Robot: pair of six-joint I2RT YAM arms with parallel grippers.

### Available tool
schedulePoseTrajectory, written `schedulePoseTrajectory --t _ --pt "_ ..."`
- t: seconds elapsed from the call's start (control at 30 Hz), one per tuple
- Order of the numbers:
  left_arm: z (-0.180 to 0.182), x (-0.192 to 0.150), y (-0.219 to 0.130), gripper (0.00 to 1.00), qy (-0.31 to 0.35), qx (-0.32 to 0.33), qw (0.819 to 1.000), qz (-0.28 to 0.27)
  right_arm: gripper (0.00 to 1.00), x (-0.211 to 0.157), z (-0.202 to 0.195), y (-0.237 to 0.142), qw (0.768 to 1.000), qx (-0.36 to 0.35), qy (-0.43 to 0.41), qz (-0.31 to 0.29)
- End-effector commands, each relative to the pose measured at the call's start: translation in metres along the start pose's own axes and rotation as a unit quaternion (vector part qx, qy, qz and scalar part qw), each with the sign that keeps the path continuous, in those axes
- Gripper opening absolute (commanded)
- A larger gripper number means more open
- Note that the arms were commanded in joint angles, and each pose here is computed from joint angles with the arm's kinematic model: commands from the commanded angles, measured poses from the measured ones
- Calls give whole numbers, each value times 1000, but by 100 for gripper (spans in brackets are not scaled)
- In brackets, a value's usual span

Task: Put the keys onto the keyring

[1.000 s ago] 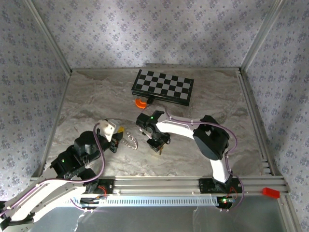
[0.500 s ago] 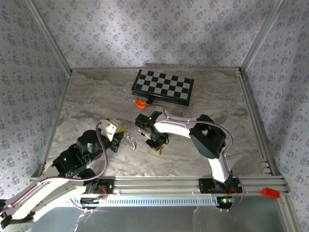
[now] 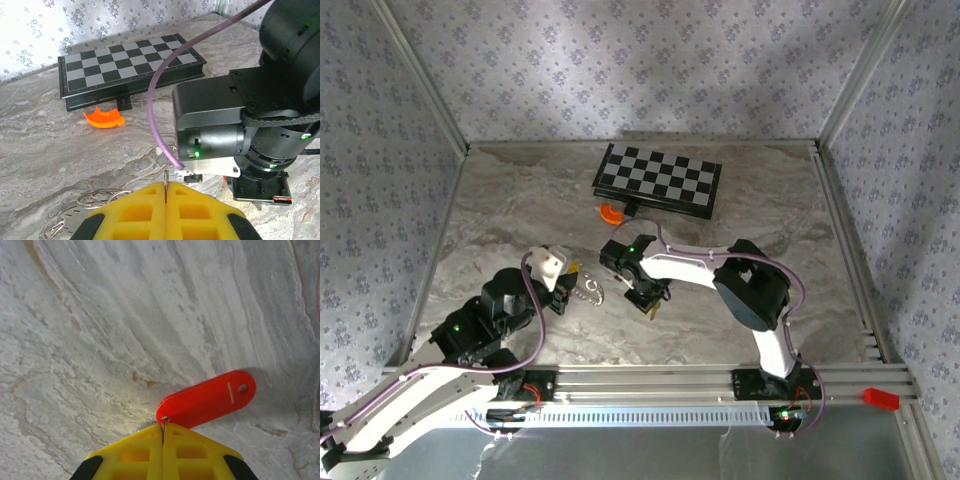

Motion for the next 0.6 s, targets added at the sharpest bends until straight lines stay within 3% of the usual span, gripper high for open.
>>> schedulePoseTrajectory --t 0.0,0.13,0.23,0.4,0.57 --pt "0 11 -3 0 -8 -1 1000 -30 0 -8 -8 -8 999 -11 33 -32" --pt "0 11 -2 0 -8 -4 999 -31 0 -24 -16 -6 993 1 82 -80" --pt "-2 11 0 0 -6 -7 1000 -28 0 -31 -21 -5 983 9 106 -152" --pt "-2 11 0 0 -6 -10 1000 -23 0 -39 -22 -1 952 68 121 -275" --pt "-1 12 0 0 -2 -6 1000 -18 0 -54 -12 -8 918 74 89 -379"
Point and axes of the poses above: each hand's point on the last joint's axis, 136 mm out from that joint toward the fingers, its own y axis out along the fingers, its own z axis along the line the jaws close on, x = y × z, the point moved 7 cm from there along -y, back along the fingers, and after that the axes turned 12 degrees about y, right-handed, at the moved point
